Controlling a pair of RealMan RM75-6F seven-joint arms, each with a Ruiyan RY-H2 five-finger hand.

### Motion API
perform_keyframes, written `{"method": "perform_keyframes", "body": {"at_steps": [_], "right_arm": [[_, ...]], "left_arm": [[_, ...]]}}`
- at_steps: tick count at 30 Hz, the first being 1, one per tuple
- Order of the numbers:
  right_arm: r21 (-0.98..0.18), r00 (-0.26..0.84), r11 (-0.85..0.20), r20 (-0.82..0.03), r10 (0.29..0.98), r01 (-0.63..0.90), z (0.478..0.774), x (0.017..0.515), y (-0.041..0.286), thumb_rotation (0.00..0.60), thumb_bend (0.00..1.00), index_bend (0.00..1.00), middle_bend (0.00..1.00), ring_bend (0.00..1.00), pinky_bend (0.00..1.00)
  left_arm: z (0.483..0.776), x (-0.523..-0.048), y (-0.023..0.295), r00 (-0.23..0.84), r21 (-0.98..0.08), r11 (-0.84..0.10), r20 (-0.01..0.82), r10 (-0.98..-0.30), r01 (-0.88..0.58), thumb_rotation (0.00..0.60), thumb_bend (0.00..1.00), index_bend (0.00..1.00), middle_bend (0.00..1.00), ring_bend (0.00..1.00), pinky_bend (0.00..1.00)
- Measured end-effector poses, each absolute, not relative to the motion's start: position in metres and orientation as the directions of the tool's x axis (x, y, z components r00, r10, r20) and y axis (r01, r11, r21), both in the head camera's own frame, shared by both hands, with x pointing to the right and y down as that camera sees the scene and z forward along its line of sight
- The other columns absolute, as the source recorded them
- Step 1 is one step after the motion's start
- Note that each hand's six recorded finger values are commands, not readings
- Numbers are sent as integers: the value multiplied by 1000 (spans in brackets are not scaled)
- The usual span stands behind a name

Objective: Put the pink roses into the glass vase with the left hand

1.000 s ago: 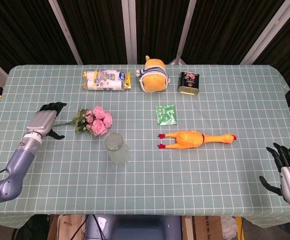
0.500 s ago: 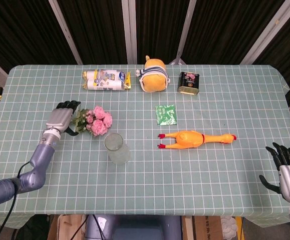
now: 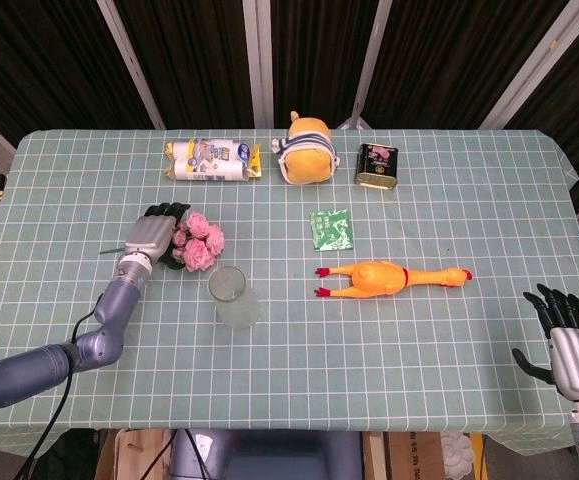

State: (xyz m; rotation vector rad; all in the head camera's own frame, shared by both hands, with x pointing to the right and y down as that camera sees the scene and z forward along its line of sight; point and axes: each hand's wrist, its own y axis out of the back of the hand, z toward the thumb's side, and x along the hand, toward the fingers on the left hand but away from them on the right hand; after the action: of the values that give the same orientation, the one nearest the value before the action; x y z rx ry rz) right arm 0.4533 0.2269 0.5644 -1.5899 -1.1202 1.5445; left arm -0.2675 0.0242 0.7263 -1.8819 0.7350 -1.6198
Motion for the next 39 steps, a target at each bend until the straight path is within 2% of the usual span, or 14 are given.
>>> {"method": "perform_keyframes", "body": {"at_steps": [8,12,18,22,27,33,39], "right_arm": [[-894,-63,-424,-436,898,147,564,456,226,600,279,150,82,43,0],[-895,-64,-420,-433,899,152,563,457,226,600,280,150,83,43,0],[-892,-64,-424,-438,897,158,564,457,227,600,280,150,82,43,0],[-887,-61,-430,-444,894,167,565,457,226,600,279,150,83,43,0],[-885,-58,-434,-448,892,169,567,457,226,600,280,150,82,43,0],[-883,-57,-433,-449,892,178,566,457,226,600,280,150,83,43,0],[-882,-54,-432,-449,892,186,565,457,226,600,280,150,82,43,0]], "left_arm": [[734,-257,28,125,-706,-708,701,-702,-20,600,179,115,155,49,120],[738,-255,30,112,-708,-706,701,-704,-6,600,181,132,172,54,124],[739,-255,28,100,-720,-694,690,-716,4,600,323,200,259,119,200],[739,-250,26,106,-742,-671,667,-737,9,600,371,262,314,162,251],[739,-245,23,120,-763,-646,642,-757,9,600,463,358,432,251,362],[734,-241,18,142,-805,-592,589,-796,20,600,505,446,528,331,424],[732,-245,17,140,-822,-569,566,-813,23,600,508,433,514,335,418]]}}
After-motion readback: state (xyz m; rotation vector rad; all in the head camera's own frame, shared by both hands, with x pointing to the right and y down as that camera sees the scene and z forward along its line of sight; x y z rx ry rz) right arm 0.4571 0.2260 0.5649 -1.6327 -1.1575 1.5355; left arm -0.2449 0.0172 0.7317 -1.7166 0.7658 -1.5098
